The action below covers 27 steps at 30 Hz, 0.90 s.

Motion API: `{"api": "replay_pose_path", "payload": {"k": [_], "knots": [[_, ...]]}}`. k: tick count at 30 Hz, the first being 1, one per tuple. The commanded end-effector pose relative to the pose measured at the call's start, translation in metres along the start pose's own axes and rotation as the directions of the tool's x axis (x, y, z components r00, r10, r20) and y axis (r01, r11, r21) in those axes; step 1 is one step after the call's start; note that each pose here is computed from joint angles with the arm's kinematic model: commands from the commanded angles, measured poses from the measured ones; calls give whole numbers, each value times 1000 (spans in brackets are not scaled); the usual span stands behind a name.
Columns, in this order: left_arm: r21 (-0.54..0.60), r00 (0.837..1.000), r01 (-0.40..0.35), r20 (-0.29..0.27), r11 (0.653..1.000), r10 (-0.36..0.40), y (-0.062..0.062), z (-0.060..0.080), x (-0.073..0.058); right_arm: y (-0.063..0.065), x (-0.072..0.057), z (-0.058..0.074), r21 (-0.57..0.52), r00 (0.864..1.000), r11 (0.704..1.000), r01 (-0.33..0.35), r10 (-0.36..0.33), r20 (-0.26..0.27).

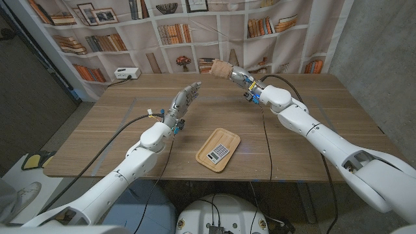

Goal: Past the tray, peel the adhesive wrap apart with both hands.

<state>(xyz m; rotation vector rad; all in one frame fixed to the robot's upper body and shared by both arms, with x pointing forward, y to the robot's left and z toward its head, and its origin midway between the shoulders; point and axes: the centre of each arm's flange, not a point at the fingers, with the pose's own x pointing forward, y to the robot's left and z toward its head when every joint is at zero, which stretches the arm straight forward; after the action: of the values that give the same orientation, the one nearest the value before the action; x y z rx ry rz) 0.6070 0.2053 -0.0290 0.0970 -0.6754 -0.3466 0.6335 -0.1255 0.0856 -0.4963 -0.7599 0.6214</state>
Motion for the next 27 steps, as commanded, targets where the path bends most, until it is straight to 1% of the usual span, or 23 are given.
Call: {"api": "replay_pose_path", "payload": {"k": [1,5,7,9,11,16,18,21,27], "knots": [[99,999,-12,37,995,8,-3,8,3,2,3,1,39,999,999,-31,31,7],[85,996,-50,72,995,44,-5,8,2,3,4,-1,64,999,997,-47,46,11],[104,993,-78,97,992,68,-6,9,0,3,5,-2,74,998,995,-61,60,14],[112,992,-85,104,990,73,-6,10,0,3,5,-2,76,998,995,-61,60,13],[126,989,-104,119,987,89,-6,11,0,4,5,-3,112,998,992,-64,63,18],[163,987,-123,126,979,103,-7,15,-2,5,6,-4,143,998,988,-63,61,15],[174,988,-119,123,977,98,-7,16,-2,6,7,-4,132,998,990,-59,59,4],[198,988,-118,117,973,96,-9,16,-2,8,8,-4,157,998,986,-65,65,5],[215,989,-107,119,971,83,-11,17,-1,11,11,-3,158,997,985,-72,73,2]]}}
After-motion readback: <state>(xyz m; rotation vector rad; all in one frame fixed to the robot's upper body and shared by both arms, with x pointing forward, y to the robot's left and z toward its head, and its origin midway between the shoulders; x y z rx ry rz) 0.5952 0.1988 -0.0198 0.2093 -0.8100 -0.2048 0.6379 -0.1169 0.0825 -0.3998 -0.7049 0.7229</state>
